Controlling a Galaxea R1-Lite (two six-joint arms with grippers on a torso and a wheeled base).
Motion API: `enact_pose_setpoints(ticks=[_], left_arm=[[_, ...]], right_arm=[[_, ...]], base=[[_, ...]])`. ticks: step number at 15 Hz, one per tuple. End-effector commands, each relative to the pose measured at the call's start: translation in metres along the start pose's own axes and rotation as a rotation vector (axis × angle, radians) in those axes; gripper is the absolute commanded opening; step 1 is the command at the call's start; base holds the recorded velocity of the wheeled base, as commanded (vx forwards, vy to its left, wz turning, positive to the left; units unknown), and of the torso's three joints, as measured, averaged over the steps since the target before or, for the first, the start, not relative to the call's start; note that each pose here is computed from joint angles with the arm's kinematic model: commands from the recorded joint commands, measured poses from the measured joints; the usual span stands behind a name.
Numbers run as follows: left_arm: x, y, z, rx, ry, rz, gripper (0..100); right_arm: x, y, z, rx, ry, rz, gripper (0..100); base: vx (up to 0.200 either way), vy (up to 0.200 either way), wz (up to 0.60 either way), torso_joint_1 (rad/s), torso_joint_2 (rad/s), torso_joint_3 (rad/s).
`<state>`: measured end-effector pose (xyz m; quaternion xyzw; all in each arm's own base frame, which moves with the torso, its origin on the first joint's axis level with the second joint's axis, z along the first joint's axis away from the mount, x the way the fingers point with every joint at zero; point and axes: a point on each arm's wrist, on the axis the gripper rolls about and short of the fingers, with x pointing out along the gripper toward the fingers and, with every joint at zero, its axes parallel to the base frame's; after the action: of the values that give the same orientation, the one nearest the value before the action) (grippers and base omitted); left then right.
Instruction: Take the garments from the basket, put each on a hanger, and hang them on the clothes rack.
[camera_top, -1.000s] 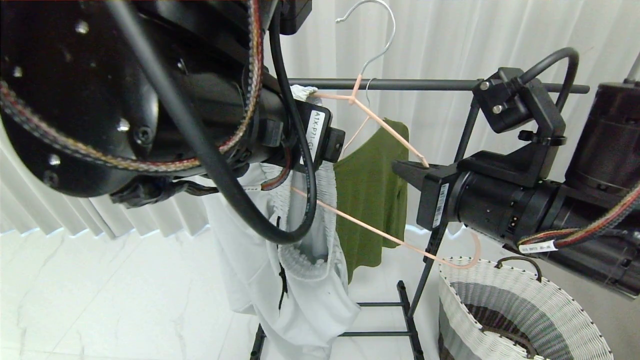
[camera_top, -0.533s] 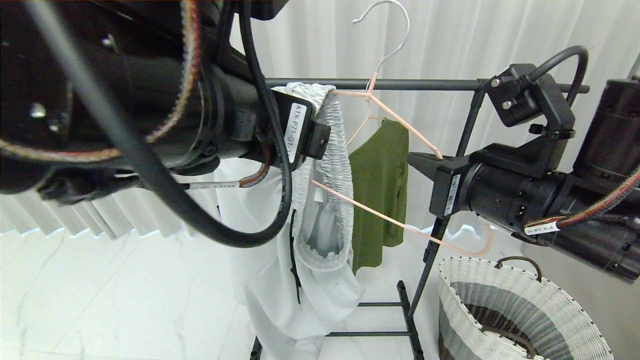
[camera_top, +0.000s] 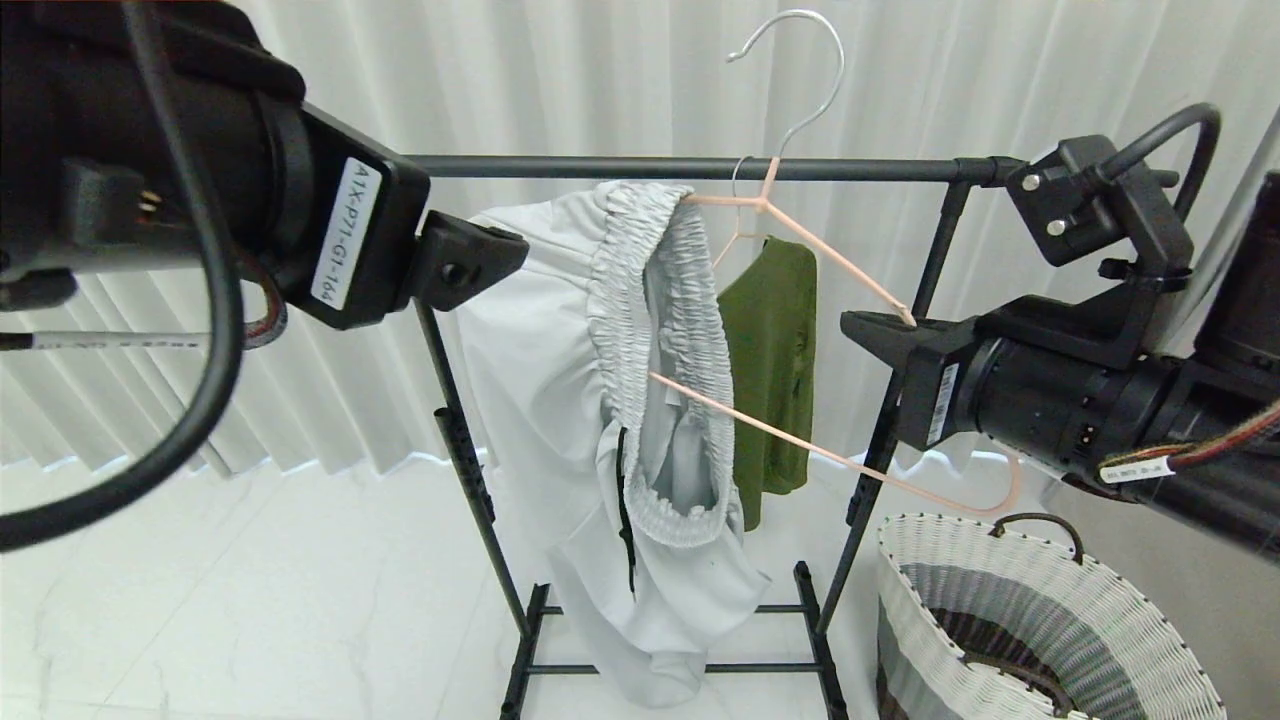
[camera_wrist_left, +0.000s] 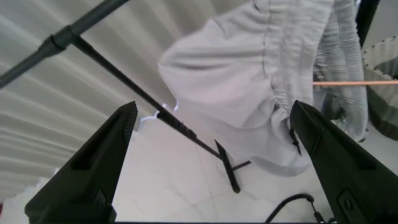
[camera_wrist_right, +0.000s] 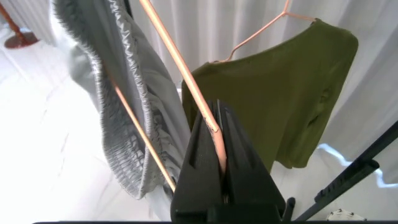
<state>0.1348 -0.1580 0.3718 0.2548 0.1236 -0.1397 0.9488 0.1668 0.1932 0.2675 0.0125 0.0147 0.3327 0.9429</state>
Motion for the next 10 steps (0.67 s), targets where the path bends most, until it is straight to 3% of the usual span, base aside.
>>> enact_pose_setpoints(ticks=[1, 4, 5, 7, 8, 10], left_arm=[[-0.01, 0.016, -0.008, -0.007, -0.018, -0.034, 100], [-0.017, 0.027, -0.022, 0.082, -0.048, -0.162, 100], [-0.018, 0.037, -0.031, 0.169, -0.079, -0.235, 100], [-0.014, 0.05, -0.038, 0.332, -0.125, -0.272, 100], [-0.01, 0.053, -0.038, 0.379, -0.166, -0.287, 100], [0.005, 0.047, -0.035, 0.4, -0.238, -0.313, 100]], right_arm=[[-0.01, -0.002, 0.003, -0.009, -0.013, 0.007, 0], [-0.013, -0.002, 0.004, -0.016, -0.015, 0.01, 0], [-0.014, -0.002, 0.003, -0.028, -0.01, 0.013, 0], [-0.015, 0.001, 0.004, -0.031, -0.014, 0.03, 0], [-0.017, 0.004, 0.005, -0.032, -0.014, 0.05, 0], [-0.018, 0.01, 0.003, -0.039, -0.002, 0.076, 0]], base=[[0.0, 0.0, 0.0, 0.0, 0.0, 0.0], [0.0, 0.0, 0.0, 0.0, 0.0, 0.0], [0.0, 0.0, 0.0, 0.0, 0.0, 0.0], [0.0, 0.0, 0.0, 0.0, 0.0, 0.0], [0.0, 0.0, 0.0, 0.0, 0.0, 0.0], [0.0, 0.0, 0.0, 0.0, 0.0, 0.0]])
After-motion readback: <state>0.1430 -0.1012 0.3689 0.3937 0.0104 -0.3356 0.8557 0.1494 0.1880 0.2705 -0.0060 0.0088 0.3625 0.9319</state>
